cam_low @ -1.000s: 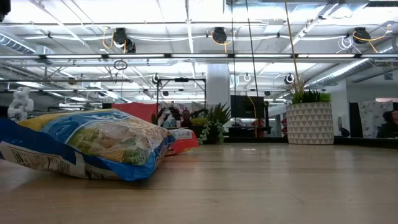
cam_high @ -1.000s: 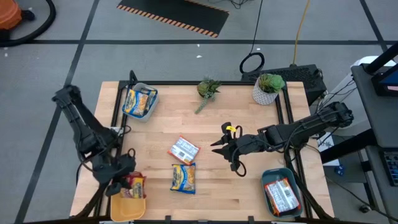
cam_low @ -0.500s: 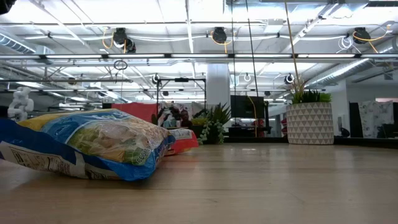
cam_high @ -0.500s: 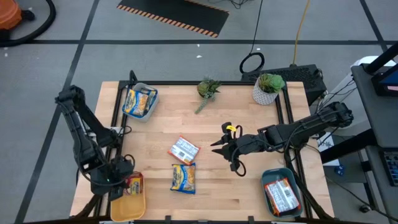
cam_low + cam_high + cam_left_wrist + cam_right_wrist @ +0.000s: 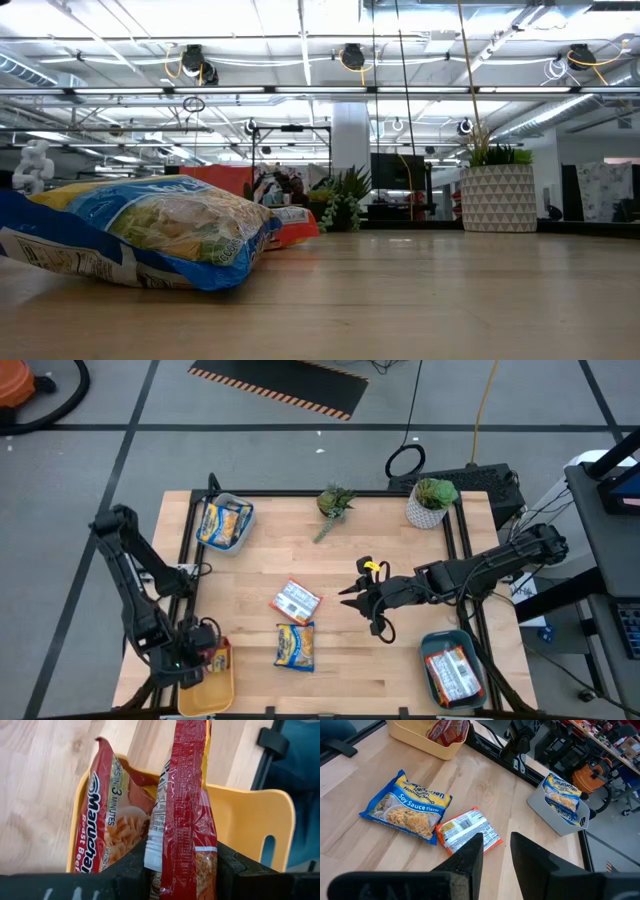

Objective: Sort Maruchan noodles
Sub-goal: Put the red noodle pack into the yellow bin

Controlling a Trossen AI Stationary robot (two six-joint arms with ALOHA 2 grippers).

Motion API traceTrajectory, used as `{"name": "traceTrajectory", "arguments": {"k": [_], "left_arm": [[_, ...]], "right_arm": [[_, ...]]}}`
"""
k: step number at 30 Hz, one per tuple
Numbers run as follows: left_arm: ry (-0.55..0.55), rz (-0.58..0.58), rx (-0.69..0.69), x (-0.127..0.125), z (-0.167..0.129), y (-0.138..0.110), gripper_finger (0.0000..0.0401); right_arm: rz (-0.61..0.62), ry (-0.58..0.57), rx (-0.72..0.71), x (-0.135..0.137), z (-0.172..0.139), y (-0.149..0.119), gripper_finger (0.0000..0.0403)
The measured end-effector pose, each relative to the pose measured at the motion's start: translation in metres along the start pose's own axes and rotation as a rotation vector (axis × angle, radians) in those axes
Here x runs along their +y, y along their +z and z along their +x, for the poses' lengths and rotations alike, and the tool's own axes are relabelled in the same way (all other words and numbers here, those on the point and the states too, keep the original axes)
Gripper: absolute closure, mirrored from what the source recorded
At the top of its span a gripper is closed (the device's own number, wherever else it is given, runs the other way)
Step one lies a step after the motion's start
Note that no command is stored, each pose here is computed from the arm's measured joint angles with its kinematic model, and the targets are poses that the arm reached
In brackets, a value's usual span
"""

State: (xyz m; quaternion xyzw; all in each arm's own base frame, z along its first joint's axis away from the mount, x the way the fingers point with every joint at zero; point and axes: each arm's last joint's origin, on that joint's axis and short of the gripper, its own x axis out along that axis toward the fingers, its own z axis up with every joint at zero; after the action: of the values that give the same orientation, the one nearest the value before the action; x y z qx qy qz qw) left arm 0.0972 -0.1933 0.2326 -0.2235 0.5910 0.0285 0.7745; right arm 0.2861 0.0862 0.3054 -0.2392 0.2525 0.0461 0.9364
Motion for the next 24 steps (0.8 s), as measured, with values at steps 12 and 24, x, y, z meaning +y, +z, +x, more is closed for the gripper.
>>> {"name": "traceTrajectory", "arguments": {"k": [12,24], "left_arm": [[0.049,0.006,0.003,-0.0024,0.0092,-0.0075,0.0274],[0.058,0.015,0.002,-0.0016,0.0098,-0.0053,0.0254]], "right_arm": [[0.011,0.001,0.000,0.0000,0.0000,0.0000,0.0309],[0.019,0.001,0.000,0.0001,0.0000,-0.0001,0.0310]]}}
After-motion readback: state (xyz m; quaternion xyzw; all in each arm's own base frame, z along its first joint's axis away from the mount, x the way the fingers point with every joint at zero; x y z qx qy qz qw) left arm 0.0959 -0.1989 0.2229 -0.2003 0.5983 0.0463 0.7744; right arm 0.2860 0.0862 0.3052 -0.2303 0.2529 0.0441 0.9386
